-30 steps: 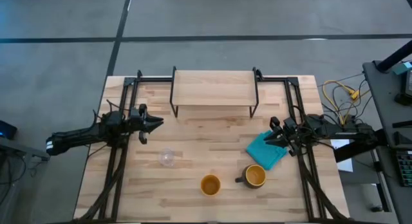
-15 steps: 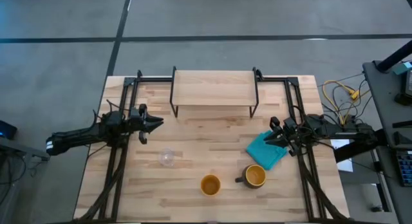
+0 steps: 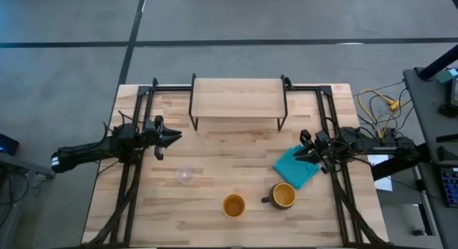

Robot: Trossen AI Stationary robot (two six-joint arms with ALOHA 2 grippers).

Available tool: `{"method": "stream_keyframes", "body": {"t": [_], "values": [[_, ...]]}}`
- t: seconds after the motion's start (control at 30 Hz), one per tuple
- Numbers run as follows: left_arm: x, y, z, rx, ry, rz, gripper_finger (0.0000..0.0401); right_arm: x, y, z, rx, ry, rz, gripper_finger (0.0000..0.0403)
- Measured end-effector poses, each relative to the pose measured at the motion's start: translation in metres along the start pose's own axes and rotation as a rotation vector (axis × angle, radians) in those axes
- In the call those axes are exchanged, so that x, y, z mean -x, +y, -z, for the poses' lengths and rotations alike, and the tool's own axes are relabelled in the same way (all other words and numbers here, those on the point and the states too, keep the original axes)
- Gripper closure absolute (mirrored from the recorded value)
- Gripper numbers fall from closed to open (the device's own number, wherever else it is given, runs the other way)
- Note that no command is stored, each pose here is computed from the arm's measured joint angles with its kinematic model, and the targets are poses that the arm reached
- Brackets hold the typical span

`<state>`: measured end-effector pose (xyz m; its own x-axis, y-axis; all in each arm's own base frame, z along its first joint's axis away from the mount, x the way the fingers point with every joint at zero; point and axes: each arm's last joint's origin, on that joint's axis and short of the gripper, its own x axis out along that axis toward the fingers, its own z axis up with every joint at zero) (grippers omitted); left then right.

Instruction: Stack small to large cups/mugs on shelf

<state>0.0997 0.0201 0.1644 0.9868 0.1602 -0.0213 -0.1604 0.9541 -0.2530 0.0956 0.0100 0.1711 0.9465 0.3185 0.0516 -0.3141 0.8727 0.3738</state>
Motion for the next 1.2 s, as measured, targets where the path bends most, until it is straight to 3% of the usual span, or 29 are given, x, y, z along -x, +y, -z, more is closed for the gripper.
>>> {"method": "stream_keyframes", "body": {"t": [0.4,0.7,0.8,0.93,1.07,1.2], "values": [[0.0,0.0,0.0,0.0,-0.001,0.0,0.0345,0.0,0.0,0.0,-0.016,-0.001,0.0,0.0328],[0.0,0.0,0.0,0.0,-0.001,0.0,0.0345,0.0,0.002,-0.005,-0.326,-0.045,-0.028,0.033],[0.0,0.0,0.0,0.0,0.0,0.0,0.0345,0.0,0.002,-0.005,-0.372,-0.048,-0.032,0.0327],[0.0,0.0,-0.001,0.012,-0.007,0.002,0.0345,0.001,-0.001,-0.007,-0.411,-0.134,0.084,0.0326],[0.001,-0.003,-0.004,0.126,0.021,0.071,0.0345,0.001,-0.005,-0.009,-0.524,-0.232,0.193,0.0331],[0.006,-0.014,-0.034,0.147,-0.023,0.174,0.0345,0.002,-0.008,-0.01,-0.52,-0.298,0.276,0.0334]]}}
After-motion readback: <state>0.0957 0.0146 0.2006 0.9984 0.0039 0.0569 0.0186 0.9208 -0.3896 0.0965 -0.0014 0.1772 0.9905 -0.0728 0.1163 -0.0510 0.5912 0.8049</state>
